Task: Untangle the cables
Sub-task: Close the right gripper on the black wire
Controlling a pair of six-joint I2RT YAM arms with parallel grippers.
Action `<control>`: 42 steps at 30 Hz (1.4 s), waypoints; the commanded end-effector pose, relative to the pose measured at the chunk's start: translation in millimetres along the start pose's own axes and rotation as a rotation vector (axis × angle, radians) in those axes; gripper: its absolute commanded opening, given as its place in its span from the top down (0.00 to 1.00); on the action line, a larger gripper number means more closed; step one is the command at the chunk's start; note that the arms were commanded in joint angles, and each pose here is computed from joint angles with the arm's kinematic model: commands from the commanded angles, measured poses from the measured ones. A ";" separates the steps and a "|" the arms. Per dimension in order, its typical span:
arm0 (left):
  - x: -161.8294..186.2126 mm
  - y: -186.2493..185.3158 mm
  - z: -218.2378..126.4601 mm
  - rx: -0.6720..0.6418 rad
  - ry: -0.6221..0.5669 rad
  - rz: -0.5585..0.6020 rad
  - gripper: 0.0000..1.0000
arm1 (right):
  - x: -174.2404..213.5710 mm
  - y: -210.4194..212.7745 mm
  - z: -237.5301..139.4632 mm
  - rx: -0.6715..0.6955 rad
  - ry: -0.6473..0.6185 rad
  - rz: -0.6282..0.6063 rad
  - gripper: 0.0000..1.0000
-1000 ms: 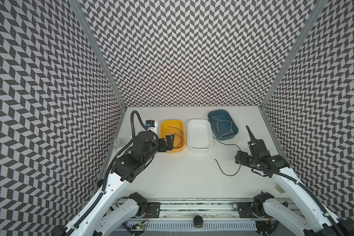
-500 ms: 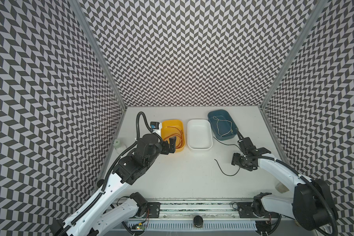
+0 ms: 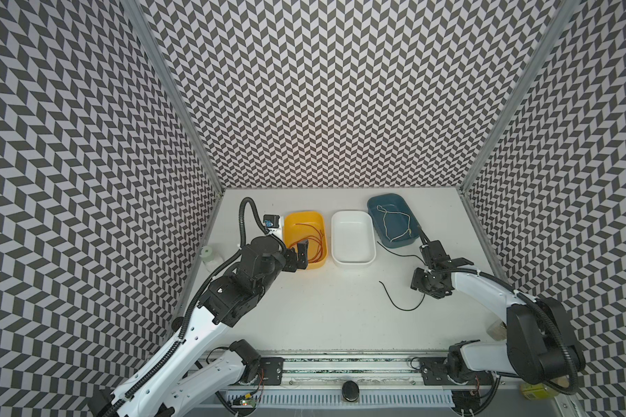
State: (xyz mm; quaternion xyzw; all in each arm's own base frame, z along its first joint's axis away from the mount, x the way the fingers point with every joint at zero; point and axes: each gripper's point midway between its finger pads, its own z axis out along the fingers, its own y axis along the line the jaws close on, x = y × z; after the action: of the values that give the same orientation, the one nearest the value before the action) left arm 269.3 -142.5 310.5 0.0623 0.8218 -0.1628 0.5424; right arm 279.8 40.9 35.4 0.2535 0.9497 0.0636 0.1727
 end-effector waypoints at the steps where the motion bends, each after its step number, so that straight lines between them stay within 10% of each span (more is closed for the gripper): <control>1: -0.7 2.5 -1.8 -0.015 -0.009 0.007 0.00 | -1.3 1.8 7.0 -0.017 0.000 0.038 0.52; 14: -0.6 2.3 -2.2 -0.013 -0.010 0.009 0.00 | -19.5 9.8 -24.7 -0.074 -0.110 0.002 1.00; 23: -0.7 3.4 -2.6 -0.018 -0.011 0.011 0.00 | -18.9 15.3 -40.8 -0.129 -0.139 -0.037 1.00; 26: -0.3 2.7 -2.1 -0.015 -0.009 0.011 0.00 | -12.9 10.1 -33.6 -0.112 -0.119 -0.030 0.63; 30: 0.2 2.5 -1.8 -0.014 -0.007 0.012 0.00 | -2.8 9.2 -20.5 -0.123 -0.080 -0.019 0.52; 37: -0.6 1.9 -3.1 -0.009 -0.011 0.013 0.00 | 1.6 10.7 -2.8 -0.116 -0.040 -0.021 0.57; 42: -0.1 1.8 -3.3 -0.009 -0.010 0.014 0.00 | 5.1 12.5 9.2 -0.109 -0.001 -0.023 0.81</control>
State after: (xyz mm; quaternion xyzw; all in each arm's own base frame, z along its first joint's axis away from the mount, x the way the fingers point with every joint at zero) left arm 269.4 -142.1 310.6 0.0635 0.8216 -0.1607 0.5433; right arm 278.9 52.3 28.4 0.2298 0.9502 0.1049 0.1823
